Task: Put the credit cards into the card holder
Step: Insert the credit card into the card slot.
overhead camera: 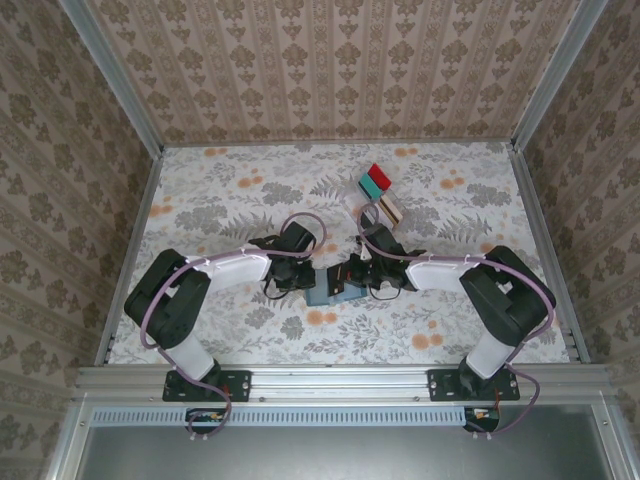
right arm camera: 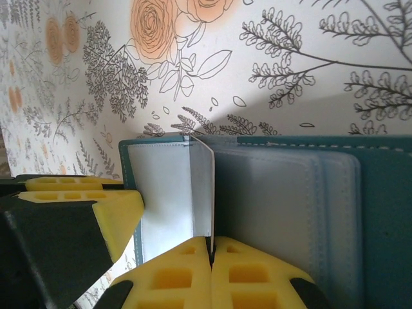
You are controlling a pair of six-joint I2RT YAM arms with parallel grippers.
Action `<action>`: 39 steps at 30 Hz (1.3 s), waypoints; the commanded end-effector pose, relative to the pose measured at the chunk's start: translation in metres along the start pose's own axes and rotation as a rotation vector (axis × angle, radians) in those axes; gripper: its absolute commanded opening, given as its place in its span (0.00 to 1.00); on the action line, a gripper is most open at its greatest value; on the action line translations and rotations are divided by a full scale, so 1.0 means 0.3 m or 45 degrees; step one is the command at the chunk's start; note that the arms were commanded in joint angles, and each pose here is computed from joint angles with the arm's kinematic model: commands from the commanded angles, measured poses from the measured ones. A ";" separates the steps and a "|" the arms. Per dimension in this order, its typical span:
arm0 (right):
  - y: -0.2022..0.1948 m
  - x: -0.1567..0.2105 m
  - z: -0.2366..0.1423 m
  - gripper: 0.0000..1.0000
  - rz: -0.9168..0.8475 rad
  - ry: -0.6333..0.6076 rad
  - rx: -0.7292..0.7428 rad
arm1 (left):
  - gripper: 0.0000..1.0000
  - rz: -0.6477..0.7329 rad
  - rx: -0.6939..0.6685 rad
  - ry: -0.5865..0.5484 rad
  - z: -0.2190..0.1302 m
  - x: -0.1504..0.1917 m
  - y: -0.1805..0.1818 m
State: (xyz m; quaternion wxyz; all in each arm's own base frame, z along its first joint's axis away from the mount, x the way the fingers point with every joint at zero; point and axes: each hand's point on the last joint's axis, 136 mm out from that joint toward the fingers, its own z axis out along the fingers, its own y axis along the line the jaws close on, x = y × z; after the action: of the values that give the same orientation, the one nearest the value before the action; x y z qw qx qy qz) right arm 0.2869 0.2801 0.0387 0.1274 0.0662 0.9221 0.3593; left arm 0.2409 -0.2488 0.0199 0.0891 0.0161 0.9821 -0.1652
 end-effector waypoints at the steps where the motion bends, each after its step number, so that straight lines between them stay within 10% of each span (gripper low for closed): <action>1: -0.056 0.072 0.036 0.03 0.043 0.100 0.026 | 0.19 0.012 -0.047 0.037 0.020 0.013 0.024; 39: 0.002 0.074 0.059 0.12 0.018 0.106 0.032 | 0.20 0.014 -0.037 0.038 0.013 0.009 0.013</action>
State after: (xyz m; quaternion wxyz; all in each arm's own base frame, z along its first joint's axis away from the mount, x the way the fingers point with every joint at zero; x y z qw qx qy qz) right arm 0.2808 0.2976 0.0361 0.1095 0.0511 0.9176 0.3788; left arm 0.2417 -0.2479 0.0193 0.0873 0.0168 0.9833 -0.1589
